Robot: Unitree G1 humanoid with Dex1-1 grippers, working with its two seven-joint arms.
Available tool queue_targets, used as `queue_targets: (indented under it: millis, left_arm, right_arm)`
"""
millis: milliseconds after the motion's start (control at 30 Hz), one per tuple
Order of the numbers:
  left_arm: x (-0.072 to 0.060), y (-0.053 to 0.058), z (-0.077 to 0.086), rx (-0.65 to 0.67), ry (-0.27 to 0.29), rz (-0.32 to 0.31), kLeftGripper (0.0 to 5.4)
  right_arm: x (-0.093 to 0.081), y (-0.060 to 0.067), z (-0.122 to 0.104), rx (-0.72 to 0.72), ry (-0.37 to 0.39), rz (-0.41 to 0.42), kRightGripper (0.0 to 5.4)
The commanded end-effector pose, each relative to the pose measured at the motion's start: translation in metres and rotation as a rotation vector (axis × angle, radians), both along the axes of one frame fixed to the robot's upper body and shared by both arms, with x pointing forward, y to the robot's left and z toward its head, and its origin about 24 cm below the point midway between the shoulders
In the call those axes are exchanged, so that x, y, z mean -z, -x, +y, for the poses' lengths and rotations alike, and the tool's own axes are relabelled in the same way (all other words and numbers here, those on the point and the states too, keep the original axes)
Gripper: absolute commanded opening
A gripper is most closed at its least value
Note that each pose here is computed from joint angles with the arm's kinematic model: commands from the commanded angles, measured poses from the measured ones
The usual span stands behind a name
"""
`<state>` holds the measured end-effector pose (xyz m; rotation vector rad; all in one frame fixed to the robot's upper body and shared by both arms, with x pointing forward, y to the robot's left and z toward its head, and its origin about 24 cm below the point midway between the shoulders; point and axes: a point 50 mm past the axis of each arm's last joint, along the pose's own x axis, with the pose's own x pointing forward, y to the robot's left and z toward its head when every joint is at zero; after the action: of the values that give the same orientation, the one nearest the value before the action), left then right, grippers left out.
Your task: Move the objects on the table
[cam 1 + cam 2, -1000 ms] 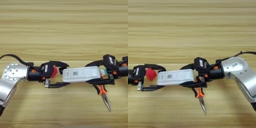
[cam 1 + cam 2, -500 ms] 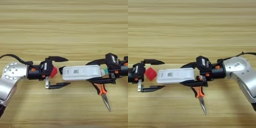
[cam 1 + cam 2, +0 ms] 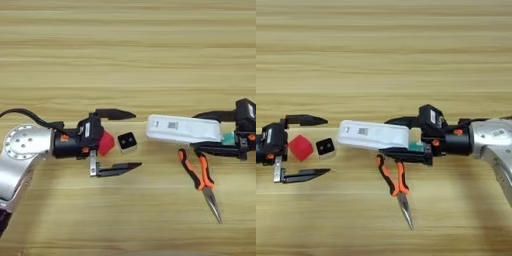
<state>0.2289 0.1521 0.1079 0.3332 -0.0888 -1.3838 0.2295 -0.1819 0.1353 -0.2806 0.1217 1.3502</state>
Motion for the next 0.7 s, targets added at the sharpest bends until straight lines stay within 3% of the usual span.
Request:
queue_targets:
  millis: [33, 133, 200, 333, 467, 600, 700]
  left_arm:
    - [-0.009, -0.004, -0.003, -0.088, 0.106, -0.034, 5.40]
    - [-0.011, -0.005, -0.011, -0.176, 0.214, -0.027, 5.40]
    - [-0.011, -0.007, -0.018, -0.259, 0.256, -0.046, 5.40]
    - [-0.009, -0.015, -0.027, -0.450, 0.361, -0.024, 5.40]
    - [-0.002, -0.030, -0.033, -0.746, 0.398, -0.040, 5.40]
    - [0.003, -0.044, -0.030, -0.958, 0.362, -0.117, 5.40]
    - [0.005, -0.052, -0.023, -1.097, 0.376, -0.158, 5.40]
  right_arm:
    - [-0.001, 0.003, -0.010, 0.055, -0.036, -0.027, 2.91]
    - [0.000, 0.007, -0.016, 0.088, -0.058, -0.035, 2.91]
    - [0.001, 0.009, -0.019, 0.118, -0.072, -0.043, 2.91]
    - [0.001, 0.012, -0.024, 0.159, -0.099, -0.059, 2.91]
    - [0.003, 0.015, -0.027, 0.197, -0.125, -0.077, 2.91]
    - [0.005, 0.017, -0.028, 0.222, -0.139, -0.085, 2.91]
    - [0.006, 0.018, -0.030, 0.266, -0.152, -0.102, 2.91]
